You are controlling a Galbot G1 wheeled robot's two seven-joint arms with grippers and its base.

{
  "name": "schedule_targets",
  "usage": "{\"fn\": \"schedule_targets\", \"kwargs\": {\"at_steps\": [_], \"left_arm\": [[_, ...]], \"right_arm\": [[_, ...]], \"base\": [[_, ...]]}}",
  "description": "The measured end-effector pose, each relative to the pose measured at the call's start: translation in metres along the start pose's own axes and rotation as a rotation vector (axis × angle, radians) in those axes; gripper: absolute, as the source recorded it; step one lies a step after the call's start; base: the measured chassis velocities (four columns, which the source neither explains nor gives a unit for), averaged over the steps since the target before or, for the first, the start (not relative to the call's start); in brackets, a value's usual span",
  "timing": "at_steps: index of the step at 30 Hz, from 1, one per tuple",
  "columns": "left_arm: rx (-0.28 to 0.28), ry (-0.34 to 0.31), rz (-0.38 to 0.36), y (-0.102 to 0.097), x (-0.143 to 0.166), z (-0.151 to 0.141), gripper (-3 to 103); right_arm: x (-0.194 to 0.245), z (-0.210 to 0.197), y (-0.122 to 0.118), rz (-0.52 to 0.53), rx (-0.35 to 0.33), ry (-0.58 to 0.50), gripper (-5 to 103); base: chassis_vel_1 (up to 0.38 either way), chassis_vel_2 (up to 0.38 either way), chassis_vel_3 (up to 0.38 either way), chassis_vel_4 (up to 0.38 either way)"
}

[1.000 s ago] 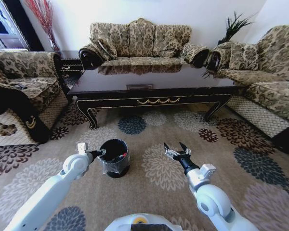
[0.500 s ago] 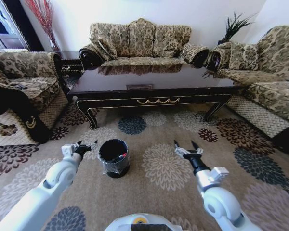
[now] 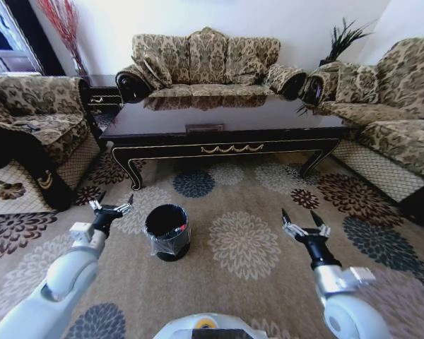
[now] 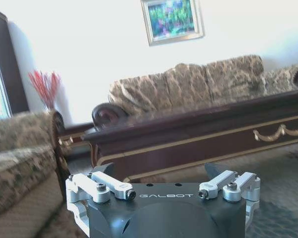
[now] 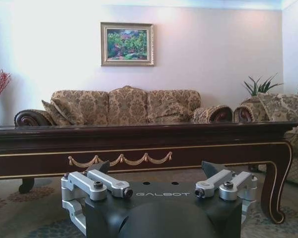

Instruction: Move to the front of the table and pick up the trash from the floor, then place it into the trash bin.

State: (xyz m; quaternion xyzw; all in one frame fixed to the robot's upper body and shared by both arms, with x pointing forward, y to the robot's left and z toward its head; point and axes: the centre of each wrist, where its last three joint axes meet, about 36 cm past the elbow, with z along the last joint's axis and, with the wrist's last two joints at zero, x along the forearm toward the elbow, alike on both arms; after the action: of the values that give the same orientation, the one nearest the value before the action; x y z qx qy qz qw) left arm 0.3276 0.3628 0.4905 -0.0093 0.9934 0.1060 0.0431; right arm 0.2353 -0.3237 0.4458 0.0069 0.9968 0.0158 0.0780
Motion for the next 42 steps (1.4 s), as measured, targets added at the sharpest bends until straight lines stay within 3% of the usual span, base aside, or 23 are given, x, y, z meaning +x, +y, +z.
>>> {"fn": "schedule_targets", "kwargs": {"at_steps": [3, 6, 12, 17, 22, 42], "left_arm": [[-0.006, -0.049, -0.025, 0.017, 0.013, 0.013, 100], [-0.004, -0.053, -0.047, 0.022, 0.023, 0.021, 100], [-0.016, 0.025, -0.096, 0.024, 0.073, 0.060, 100], [0.004, 0.063, -0.110, 0.021, 0.103, 0.065, 100], [0.008, 0.067, -0.114, 0.024, 0.111, 0.066, 100], [0.011, 0.067, -0.113, 0.024, 0.109, 0.066, 100]], "right_arm": [[0.005, 0.012, -0.007, 0.018, 0.023, -0.039, 100], [0.007, 0.018, -0.011, 0.029, 0.030, -0.051, 100], [0.014, 0.028, -0.023, 0.059, 0.063, -0.062, 100], [0.016, 0.029, -0.026, 0.066, 0.077, -0.072, 100], [0.014, 0.030, -0.027, 0.043, 0.109, -0.089, 100], [0.013, 0.030, -0.027, 0.039, 0.111, -0.090, 100]], "base": [[0.000, 0.000, 0.000, 0.000], [0.000, 0.000, 0.000, 0.000], [0.000, 0.000, 0.000, 0.000], [0.000, 0.000, 0.000, 0.000], [0.000, 0.000, 0.000, 0.000], [0.000, 0.000, 0.000, 0.000]]}}
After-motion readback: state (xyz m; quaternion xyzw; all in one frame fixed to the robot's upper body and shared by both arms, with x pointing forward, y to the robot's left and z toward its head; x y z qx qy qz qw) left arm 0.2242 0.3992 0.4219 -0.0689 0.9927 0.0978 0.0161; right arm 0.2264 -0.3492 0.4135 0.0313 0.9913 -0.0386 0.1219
